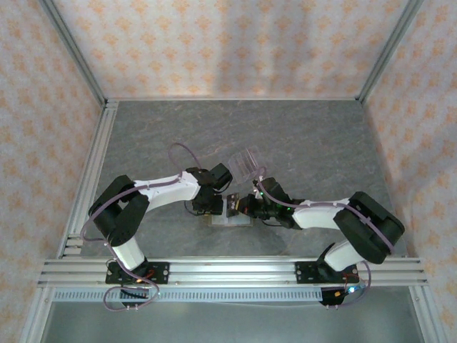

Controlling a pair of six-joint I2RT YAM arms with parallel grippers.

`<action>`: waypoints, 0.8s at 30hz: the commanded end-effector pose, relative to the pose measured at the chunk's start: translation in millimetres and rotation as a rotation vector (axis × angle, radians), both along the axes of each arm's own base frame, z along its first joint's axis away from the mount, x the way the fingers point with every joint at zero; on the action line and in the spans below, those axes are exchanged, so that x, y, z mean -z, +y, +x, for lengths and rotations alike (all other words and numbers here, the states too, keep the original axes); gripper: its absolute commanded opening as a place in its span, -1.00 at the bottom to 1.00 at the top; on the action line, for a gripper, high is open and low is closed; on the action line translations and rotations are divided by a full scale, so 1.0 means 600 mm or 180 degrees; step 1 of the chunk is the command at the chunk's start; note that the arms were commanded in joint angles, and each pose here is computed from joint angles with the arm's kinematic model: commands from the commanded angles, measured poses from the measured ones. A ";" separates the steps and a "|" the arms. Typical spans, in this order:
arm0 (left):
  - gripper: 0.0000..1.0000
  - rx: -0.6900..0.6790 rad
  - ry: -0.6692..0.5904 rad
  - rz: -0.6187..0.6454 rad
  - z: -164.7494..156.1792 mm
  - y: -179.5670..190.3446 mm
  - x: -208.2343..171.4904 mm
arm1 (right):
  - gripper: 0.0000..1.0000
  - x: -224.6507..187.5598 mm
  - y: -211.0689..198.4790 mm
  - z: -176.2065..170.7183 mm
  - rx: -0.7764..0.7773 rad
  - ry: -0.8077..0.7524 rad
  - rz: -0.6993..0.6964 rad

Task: Put the credit cards into the card holder
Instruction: Insert the credit card into the card slot.

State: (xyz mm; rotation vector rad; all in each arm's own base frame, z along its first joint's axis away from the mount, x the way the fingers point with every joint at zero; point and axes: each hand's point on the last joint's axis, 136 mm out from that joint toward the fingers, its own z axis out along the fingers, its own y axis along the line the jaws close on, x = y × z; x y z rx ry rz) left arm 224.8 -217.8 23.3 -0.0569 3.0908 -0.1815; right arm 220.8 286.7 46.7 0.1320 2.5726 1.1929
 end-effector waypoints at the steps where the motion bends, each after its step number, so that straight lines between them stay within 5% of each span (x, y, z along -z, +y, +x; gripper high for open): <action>1: -0.31 -0.0008 0.0069 0.0056 -0.015 0.004 0.005 | -1.00 0.008 0.003 0.003 0.0066 -0.0003 0.0062; 24: -0.41 -0.0029 0.0155 0.0082 -0.027 0.009 0.017 | -1.00 0.026 -0.009 -0.026 -0.0027 0.0116 0.0022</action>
